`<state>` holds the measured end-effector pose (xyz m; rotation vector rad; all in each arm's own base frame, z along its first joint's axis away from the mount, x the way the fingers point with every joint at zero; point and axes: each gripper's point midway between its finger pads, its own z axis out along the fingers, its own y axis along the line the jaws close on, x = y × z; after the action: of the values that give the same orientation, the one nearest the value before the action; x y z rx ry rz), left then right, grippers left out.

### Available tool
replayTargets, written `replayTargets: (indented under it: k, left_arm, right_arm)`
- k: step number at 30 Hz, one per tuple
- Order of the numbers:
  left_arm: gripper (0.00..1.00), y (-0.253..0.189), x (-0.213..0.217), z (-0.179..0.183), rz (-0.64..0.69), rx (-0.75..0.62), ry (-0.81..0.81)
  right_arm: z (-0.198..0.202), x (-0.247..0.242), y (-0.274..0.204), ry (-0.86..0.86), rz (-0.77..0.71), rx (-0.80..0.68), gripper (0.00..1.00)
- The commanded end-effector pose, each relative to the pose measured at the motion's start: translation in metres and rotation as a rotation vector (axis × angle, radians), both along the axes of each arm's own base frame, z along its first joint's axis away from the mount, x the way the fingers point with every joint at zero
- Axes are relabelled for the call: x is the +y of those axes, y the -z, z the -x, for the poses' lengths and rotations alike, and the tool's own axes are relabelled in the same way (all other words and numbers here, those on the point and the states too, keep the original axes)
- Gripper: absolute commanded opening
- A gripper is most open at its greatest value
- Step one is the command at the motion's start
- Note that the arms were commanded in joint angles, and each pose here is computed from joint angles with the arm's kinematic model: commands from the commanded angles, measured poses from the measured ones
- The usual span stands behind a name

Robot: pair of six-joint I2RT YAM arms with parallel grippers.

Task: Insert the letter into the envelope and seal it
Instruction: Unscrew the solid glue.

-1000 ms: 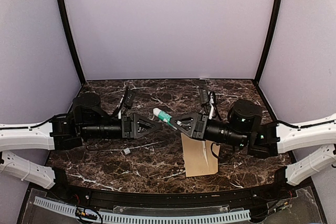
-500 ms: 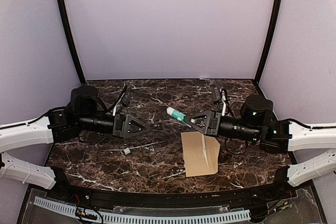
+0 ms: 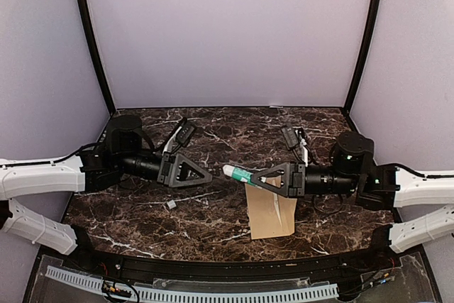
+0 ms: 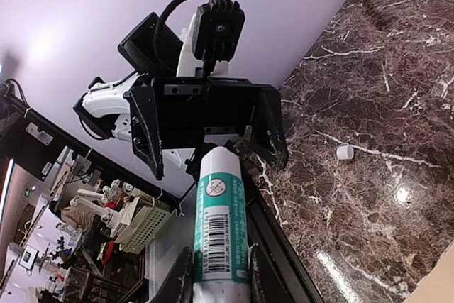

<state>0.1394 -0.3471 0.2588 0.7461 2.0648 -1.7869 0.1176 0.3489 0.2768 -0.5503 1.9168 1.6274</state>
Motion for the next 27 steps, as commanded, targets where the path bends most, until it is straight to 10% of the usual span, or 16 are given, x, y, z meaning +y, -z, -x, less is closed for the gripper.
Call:
replayTargets:
  k: [1,9,27]
  left_arm:
    - [0.99,-0.032,-0.016,0.014,0.087,-0.037,0.096]
    - [0.99,-0.032,-0.032,0.019,0.099,-0.017,0.139]
    - [0.44,-0.024,-0.046,0.029,0.101,0.015,0.202]
  right_arm:
    - [0.009,0.005,-0.006,-0.073,-0.03,-0.023,0.08]
    - [0.017,0.014,0.0,-0.137,-0.029,-0.012,0.07]
    - [0.018,0.02,0.004,-0.168,-0.006,-0.019,0.06]
